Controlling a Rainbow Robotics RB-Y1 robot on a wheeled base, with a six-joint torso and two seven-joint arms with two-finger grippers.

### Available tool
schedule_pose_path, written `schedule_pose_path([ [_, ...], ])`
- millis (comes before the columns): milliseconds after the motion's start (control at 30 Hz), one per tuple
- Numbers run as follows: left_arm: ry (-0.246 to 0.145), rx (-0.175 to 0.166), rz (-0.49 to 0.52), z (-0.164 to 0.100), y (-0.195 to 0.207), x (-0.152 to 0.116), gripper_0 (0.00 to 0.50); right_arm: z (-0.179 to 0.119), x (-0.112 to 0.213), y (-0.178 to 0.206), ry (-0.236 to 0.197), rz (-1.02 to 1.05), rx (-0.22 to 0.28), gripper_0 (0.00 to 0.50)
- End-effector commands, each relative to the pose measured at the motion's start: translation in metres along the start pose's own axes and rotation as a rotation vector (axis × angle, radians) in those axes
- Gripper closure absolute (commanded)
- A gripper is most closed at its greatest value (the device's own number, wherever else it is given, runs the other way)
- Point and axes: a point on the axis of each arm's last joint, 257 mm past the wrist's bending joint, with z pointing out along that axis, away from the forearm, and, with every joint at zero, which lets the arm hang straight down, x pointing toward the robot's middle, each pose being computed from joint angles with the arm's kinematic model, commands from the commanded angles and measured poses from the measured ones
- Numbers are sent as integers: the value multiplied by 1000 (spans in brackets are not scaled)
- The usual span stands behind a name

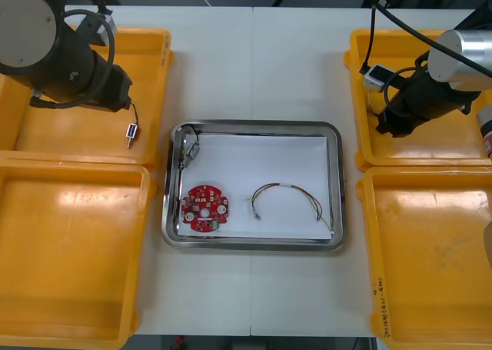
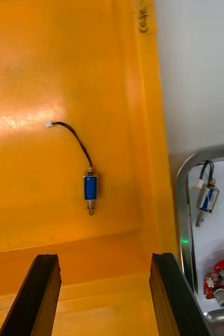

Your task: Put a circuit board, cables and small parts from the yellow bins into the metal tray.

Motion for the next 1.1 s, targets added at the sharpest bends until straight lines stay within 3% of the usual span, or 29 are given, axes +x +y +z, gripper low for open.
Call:
schedule_pose_path([
  [33,-81,-20,28,-13,27,-36,0,6,-10,11,-10,6,-1,0],
  [133,-88,-19,51,-3,35,-40,0,6,-10,10,-12,10,4,0],
  [400,-78,34,86,22,42,-42,0,10,-5,11,1,13,11,0],
  [667,-46,42,93,33,43,-34,0,13,-2,12,2,20,11,0],
  [700,-44,44,97,36,42,-33,0,12,-1,11,2,23,12,21],
  [767,-43,45,97,41,41,-32,0,13,-2,12,1,24,11,153],
  [800,-45,45,98,44,40,-33,0,12,-2,12,2,26,11,293],
  [833,-42,45,94,47,41,-31,0,12,-2,11,1,29,11,379],
  [1000,-44,47,93,59,39,-31,0,12,-3,10,-3,31,18,500],
  [1100,-32,53,93,62,38,-27,0,12,-4,9,-7,30,21,500],
])
